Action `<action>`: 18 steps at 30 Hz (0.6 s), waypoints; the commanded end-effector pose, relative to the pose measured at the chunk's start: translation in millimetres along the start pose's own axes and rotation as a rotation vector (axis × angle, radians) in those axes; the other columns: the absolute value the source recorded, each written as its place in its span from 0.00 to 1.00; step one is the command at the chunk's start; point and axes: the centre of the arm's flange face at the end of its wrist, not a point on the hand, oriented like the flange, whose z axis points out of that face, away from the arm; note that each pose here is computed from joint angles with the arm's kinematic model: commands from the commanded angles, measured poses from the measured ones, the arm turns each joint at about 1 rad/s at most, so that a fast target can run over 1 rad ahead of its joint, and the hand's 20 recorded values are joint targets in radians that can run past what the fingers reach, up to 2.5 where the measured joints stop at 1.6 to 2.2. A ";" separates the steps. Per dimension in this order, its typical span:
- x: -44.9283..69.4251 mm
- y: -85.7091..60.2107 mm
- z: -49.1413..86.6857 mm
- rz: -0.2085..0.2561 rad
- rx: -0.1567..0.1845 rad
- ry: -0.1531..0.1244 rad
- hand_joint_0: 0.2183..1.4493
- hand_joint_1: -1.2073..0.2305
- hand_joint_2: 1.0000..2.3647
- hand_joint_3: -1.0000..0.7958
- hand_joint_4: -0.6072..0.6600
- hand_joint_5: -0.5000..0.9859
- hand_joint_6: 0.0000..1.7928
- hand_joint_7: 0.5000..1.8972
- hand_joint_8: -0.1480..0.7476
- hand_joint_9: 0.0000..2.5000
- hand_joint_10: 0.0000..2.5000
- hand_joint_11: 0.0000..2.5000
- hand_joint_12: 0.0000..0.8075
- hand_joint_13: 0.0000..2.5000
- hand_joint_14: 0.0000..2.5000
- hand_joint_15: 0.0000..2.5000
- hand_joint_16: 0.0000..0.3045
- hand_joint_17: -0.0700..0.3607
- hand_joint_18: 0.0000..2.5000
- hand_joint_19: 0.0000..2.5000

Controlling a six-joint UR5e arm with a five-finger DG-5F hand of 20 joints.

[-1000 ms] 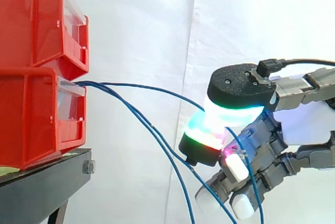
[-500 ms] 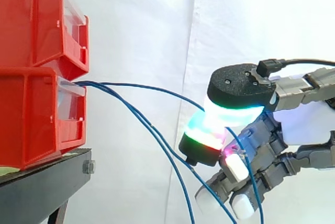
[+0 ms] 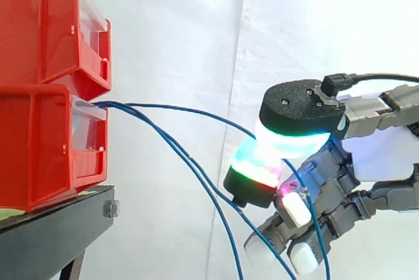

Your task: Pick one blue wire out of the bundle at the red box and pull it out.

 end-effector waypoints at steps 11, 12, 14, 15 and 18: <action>0.7 0.1 -0.2 0.000 0.000 0.001 0.31 0.27 0.00 0.55 0.53 0.28 0.52 0.53 0.64 0.45 0.01 0.26 0.64 0.30 0.00 0.13 0.23 0.52 0.32 0.16; 0.7 0.1 -0.2 0.000 0.000 0.001 0.31 0.27 0.00 0.55 0.53 0.28 0.52 0.52 0.64 0.45 0.01 0.26 0.64 0.30 0.00 0.14 0.23 0.52 0.32 0.16; 0.7 0.1 -0.2 0.000 0.000 0.001 0.31 0.27 0.00 0.55 0.53 0.28 0.52 0.53 0.64 0.45 0.01 0.26 0.64 0.30 0.00 0.14 0.23 0.52 0.32 0.16; -0.4 -0.1 0.1 0.000 0.000 -0.001 0.31 0.27 0.00 0.55 0.53 0.28 0.52 0.52 0.64 0.45 0.01 0.26 0.64 0.30 0.00 0.13 0.23 0.52 0.32 0.16; -0.4 -0.1 0.1 0.000 0.000 -0.001 0.31 0.27 0.00 0.55 0.53 0.28 0.52 0.53 0.64 0.45 0.01 0.26 0.64 0.30 0.00 0.14 0.23 0.52 0.32 0.17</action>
